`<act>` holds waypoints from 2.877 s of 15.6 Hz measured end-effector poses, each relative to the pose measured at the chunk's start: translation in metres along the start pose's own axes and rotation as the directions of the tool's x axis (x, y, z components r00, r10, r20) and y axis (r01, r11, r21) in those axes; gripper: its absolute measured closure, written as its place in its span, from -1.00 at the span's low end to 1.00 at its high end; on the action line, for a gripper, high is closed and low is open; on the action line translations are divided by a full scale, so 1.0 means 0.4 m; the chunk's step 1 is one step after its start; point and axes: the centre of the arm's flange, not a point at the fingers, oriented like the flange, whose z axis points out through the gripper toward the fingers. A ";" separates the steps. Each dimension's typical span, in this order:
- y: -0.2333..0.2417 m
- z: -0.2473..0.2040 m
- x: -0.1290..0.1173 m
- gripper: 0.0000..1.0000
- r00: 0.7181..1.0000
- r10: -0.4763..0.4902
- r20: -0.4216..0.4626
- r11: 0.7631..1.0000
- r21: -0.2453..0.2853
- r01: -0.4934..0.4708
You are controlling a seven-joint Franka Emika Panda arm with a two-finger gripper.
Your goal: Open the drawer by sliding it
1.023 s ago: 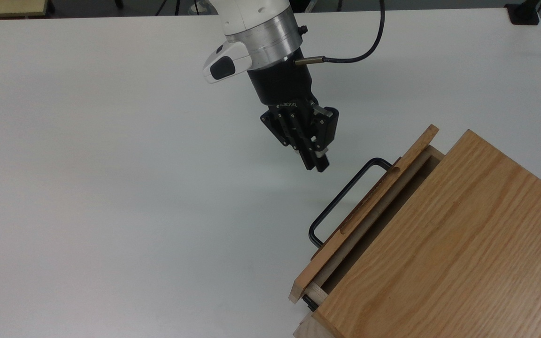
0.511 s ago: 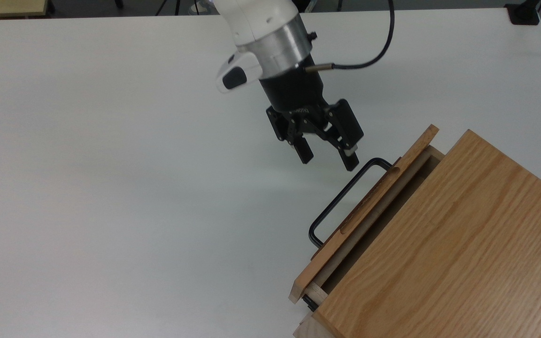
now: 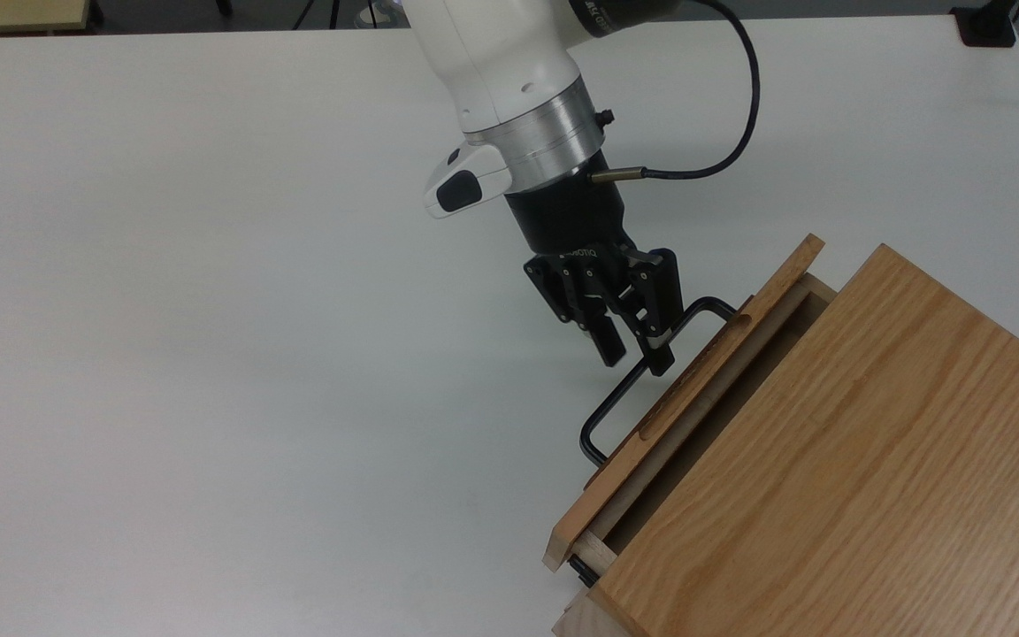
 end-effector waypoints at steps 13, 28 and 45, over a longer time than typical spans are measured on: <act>0.002 -0.030 0.019 0.67 0.998 0.049 0.036 0.999 -0.019 -0.048; 0.134 -0.196 0.084 0.67 0.983 0.052 0.174 0.990 -0.140 -0.027; 0.223 -0.403 0.144 0.12 0.950 0.062 0.307 0.985 -0.172 -0.009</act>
